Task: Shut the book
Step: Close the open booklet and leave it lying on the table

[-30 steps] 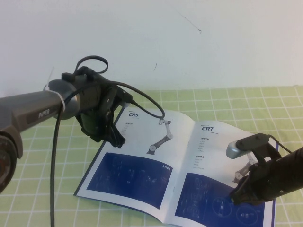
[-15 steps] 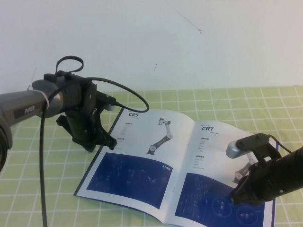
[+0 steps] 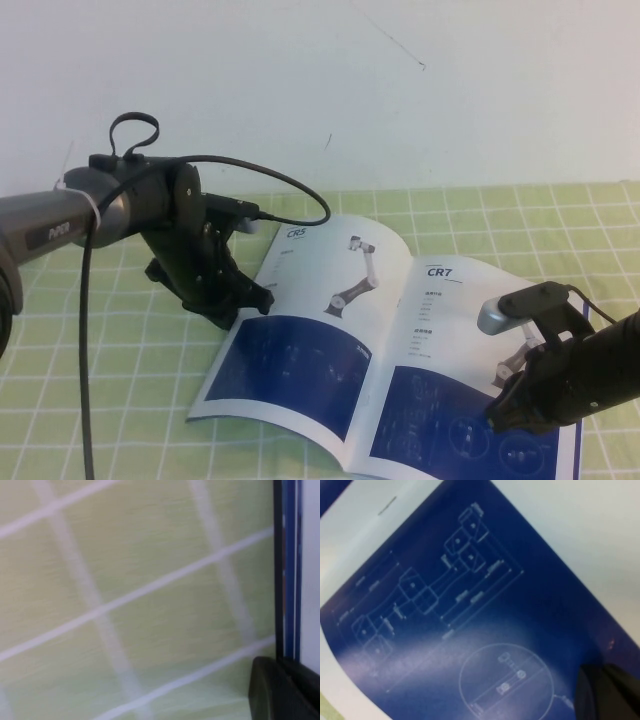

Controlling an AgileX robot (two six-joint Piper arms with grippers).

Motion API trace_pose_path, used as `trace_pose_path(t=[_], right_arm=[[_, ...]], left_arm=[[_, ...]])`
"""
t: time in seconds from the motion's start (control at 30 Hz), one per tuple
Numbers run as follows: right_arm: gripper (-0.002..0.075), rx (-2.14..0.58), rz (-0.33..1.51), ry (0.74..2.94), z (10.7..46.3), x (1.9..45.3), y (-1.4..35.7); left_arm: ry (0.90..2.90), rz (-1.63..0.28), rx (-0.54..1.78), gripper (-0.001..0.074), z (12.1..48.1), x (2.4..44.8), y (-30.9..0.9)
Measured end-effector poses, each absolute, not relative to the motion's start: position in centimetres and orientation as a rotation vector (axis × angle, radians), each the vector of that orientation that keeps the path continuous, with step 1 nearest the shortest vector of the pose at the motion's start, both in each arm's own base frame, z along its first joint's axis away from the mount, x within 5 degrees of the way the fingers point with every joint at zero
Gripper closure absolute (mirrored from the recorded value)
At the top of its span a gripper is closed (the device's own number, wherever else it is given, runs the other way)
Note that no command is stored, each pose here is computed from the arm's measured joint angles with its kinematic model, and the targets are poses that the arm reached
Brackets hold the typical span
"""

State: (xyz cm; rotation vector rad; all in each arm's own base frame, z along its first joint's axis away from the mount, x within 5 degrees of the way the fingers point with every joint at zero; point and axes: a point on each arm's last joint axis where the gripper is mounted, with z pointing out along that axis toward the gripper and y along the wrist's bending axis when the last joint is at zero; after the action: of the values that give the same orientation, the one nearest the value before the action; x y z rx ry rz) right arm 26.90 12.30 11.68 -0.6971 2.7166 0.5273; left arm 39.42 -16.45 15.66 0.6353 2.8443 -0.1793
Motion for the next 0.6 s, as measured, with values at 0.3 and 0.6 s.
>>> trace_pose_path(t=[0.3, 0.6], right_arm=[[0.0729, -0.696, 0.525, 2.715, 11.7, 26.9, 12.3], [0.0729, -0.792, 0.447, 2.634, 13.5, 26.6, 11.7]], left_arm=[[2.776, -0.892, 0.666, 0.0738, 15.3, 38.2, -20.4], [2.452, -1.587, 0.687, 0.0738, 18.9, 37.0, -23.3]])
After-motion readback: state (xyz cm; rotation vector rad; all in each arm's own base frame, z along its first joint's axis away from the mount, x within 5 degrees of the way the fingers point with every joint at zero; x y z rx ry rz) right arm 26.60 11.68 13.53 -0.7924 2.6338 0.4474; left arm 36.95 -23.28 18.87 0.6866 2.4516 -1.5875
